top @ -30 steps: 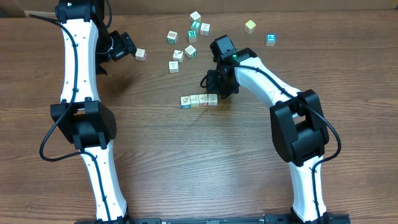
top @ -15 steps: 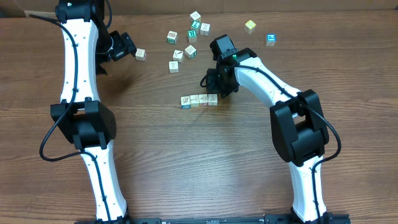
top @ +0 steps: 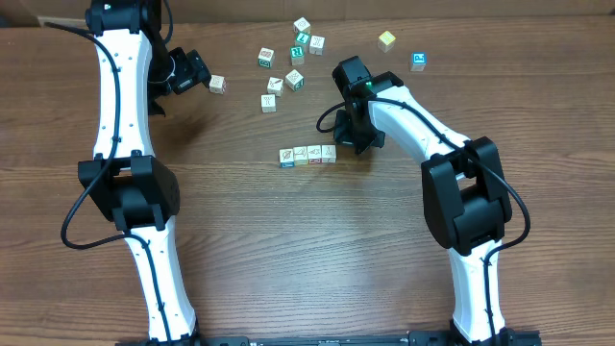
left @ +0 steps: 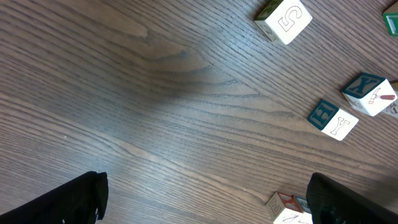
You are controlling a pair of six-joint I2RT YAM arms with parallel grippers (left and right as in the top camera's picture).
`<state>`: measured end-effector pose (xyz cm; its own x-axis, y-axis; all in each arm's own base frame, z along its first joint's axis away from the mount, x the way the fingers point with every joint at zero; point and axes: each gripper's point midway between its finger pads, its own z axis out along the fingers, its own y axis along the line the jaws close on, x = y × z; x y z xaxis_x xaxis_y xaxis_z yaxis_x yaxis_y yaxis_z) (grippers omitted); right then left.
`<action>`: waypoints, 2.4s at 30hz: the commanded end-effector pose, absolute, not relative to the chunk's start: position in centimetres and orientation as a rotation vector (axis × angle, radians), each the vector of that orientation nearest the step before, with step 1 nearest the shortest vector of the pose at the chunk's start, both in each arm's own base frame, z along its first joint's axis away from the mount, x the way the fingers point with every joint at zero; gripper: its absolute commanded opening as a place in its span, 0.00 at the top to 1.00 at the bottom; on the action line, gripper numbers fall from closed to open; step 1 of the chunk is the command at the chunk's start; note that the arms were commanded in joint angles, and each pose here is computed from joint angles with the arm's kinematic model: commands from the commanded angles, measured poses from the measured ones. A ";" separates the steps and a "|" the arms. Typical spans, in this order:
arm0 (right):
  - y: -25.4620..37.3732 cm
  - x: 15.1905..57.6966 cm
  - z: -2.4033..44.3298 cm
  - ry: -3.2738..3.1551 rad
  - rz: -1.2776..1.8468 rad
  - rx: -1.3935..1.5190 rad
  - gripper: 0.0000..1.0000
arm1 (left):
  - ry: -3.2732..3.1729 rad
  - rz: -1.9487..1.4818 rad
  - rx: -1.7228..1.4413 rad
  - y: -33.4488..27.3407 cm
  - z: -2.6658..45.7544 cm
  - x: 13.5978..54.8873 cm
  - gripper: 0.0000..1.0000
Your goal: Form a horizontal line
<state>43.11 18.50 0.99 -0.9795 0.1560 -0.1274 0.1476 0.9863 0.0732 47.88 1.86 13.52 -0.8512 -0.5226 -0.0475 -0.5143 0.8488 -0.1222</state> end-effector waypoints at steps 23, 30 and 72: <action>21.2 42.1 1.7 3.032 0.276 0.114 0.96 | 2.918 -0.180 -0.804 1.7 14.6 48.2 0.00; 21.4 42.1 1.8 3.034 0.298 0.113 0.96 | 2.918 -0.180 -0.803 1.7 14.6 48.2 0.00; 13.8 46.1 1.9 2.897 -0.018 0.277 0.92 | 2.919 -0.179 -0.803 1.7 14.6 48.2 0.00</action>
